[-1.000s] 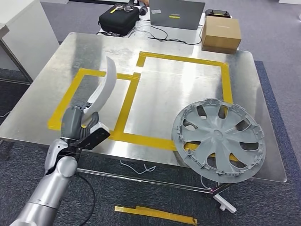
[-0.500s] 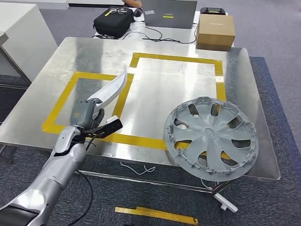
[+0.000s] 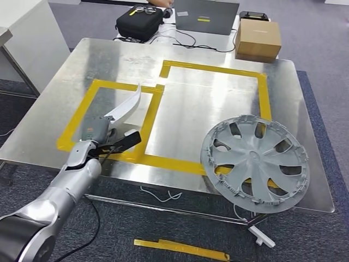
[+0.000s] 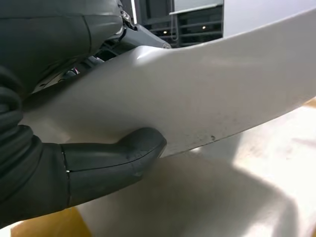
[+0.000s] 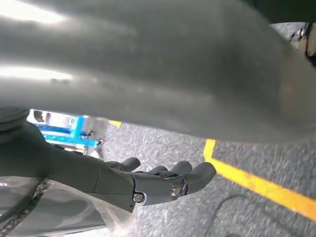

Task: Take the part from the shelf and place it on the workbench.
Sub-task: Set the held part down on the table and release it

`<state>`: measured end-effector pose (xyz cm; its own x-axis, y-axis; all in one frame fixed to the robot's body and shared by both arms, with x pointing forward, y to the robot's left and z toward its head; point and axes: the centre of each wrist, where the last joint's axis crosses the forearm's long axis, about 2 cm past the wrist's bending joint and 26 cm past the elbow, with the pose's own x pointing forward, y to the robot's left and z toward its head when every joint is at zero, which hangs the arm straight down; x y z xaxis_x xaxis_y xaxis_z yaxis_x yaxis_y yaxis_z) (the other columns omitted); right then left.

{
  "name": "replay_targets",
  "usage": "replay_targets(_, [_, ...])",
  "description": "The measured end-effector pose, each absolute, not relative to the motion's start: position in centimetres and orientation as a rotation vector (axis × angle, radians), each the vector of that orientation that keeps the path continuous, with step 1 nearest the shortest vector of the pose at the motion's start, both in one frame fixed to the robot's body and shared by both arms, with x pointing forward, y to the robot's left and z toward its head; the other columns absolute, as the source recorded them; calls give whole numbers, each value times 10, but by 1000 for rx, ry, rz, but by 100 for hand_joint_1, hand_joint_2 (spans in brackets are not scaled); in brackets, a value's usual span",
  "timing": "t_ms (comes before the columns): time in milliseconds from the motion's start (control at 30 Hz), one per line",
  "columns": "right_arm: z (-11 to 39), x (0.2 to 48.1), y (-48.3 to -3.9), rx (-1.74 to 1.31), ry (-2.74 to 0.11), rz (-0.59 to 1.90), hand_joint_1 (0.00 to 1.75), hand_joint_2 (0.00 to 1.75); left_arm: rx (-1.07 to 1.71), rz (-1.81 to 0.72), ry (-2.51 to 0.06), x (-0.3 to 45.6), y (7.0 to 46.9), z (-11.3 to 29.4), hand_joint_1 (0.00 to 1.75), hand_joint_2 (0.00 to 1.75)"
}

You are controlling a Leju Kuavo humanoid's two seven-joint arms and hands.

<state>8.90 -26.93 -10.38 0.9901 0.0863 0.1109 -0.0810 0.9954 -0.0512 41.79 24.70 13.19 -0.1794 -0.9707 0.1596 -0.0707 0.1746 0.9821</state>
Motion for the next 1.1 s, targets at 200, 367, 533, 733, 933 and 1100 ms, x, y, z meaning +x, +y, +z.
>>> replay_targets(200, [-104, 86, -269, -47, -107, 86, 0, 0, 1105, -1149, -1411, 414, 253, 122, 44, 175])
replay_targets(367, [-105, 82, -269, -48, -102, 90, 0, 0, 1101, -1147, -1413, 410, 260, 115, 0, 175])
replay_targets(533, [-105, 82, -268, -49, -99, 93, 0, 0, 900, -989, -1534, 402, 265, 103, 0, 0])
replay_targets(733, [-105, 82, -264, -46, -99, 101, 0, 0, 726, -675, -1714, 402, 252, 110, 0, 0])
replay_targets(933, [-105, 80, -264, -52, -96, 99, 0, 0, 510, -353, -1869, 403, 232, 133, 0, 0])
replay_targets(1100, [-106, 75, -264, -58, -88, 97, 0, 0, 396, -105, -1961, 393, 223, 150, 0, 0])
